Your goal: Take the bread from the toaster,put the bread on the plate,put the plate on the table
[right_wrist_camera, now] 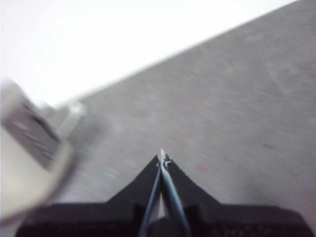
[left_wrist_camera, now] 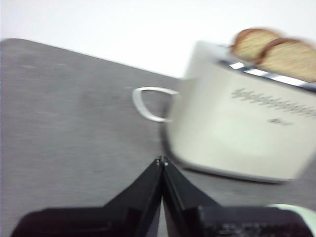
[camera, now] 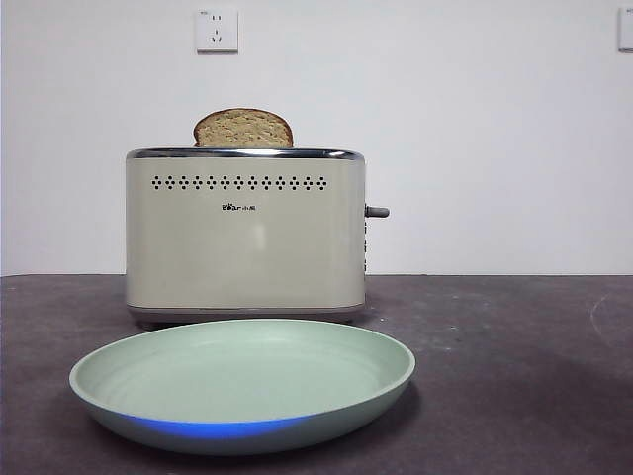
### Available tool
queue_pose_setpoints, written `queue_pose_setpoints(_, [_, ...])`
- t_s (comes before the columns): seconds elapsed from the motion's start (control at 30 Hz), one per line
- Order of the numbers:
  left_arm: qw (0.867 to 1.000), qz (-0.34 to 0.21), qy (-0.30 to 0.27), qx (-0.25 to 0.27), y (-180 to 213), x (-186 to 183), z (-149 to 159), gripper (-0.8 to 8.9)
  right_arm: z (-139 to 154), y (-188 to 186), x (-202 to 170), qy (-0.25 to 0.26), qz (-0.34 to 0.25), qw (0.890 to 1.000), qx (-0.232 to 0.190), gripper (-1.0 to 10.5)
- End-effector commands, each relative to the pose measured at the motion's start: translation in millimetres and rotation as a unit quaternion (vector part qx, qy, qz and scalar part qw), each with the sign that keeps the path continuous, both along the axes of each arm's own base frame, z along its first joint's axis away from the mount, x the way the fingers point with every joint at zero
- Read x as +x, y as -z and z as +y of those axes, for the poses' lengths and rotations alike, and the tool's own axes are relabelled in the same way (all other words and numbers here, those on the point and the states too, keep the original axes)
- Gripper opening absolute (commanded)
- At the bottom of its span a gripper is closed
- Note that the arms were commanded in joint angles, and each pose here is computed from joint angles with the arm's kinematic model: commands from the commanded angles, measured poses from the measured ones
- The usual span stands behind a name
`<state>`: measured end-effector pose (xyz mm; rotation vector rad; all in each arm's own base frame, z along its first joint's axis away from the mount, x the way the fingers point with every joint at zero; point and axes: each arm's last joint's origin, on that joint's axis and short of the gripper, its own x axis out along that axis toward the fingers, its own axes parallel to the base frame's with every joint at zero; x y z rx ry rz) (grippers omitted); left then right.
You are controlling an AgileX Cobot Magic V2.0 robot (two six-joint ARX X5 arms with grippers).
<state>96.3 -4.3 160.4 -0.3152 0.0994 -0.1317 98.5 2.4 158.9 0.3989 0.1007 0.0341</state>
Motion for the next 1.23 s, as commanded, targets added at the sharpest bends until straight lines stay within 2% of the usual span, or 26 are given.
queue_pose_setpoints(0.03, [0.998, -0.005, 0.034, -0.053, -8, -2, -2, -0.06, 2, -19, -2, -0.039, -0.049, 0.996, 0.057, -0.1])
queue_pose_setpoints(0.17, [0.997, -0.027, 0.049, -0.059, -34, -8, -3, -0.06, 4, -56, -7, -0.061, -0.070, 0.994, 0.048, -0.1])
queue_pose_setpoints(0.4, [0.994, -0.079, 0.059, -0.050, -103, -21, -3, -0.06, 7, -139, 1, -0.125, -0.102, 0.987, -0.027, -0.1])
queue_pose_setpoints(0.5, [0.993, -0.092, 0.061, -0.038, -134, -21, -3, -0.06, 10, -175, 11, -0.167, -0.115, 0.978, -0.044, -0.1])
queue_pose_setpoints(0.63, [0.991, -0.099, 0.085, 0.003, -177, -13, -5, -0.06, 14, -220, 30, -0.241, -0.127, 0.960, -0.058, 0.0])
queue_pose_setpoints(0.73, [0.990, -0.085, 0.113, 0.022, -205, -1, -6, -0.06, 17, -244, 45, -0.290, -0.128, 0.947, -0.057, 0.0])
queue_pose_setpoints(0.83, [0.986, -0.046, 0.155, 0.041, -233, 16, -8, -0.07, 22, -262, 63, -0.334, -0.118, 0.934, -0.055, 0.2])
queue_pose_setpoints(0.97, [0.979, -0.001, 0.195, 0.064, -257, 43, -10, -0.02, 29, -270, 81, -0.366, -0.087, 0.925, -0.062, 2.2])
queue_pose_setpoints(1.03, [0.975, 0.017, 0.215, 0.060, -266, 59, -11, 0.11, 33, -270, 89, -0.375, -0.071, 0.922, -0.056, 2.6])
queue_pose_setpoints(1.07, [0.972, 0.023, 0.227, 0.058, -269, 64, -12, 0.48, 34, -269, 91, -0.378, -0.066, 0.922, -0.055, 2.6])
queue_pose_setpoints(1.2, [0.965, 0.037, 0.255, 0.056, -278, 87, -13, 4.15, 37, -265, 97, -0.383, -0.058, 0.920, -0.053, 2.6])
queue_pose_setpoints(1.23, [0.964, 0.036, 0.256, 0.063, -279, 93, -13, 4.44, 37, -265, 98, -0.383, -0.057, 0.920, -0.053, 2.6])
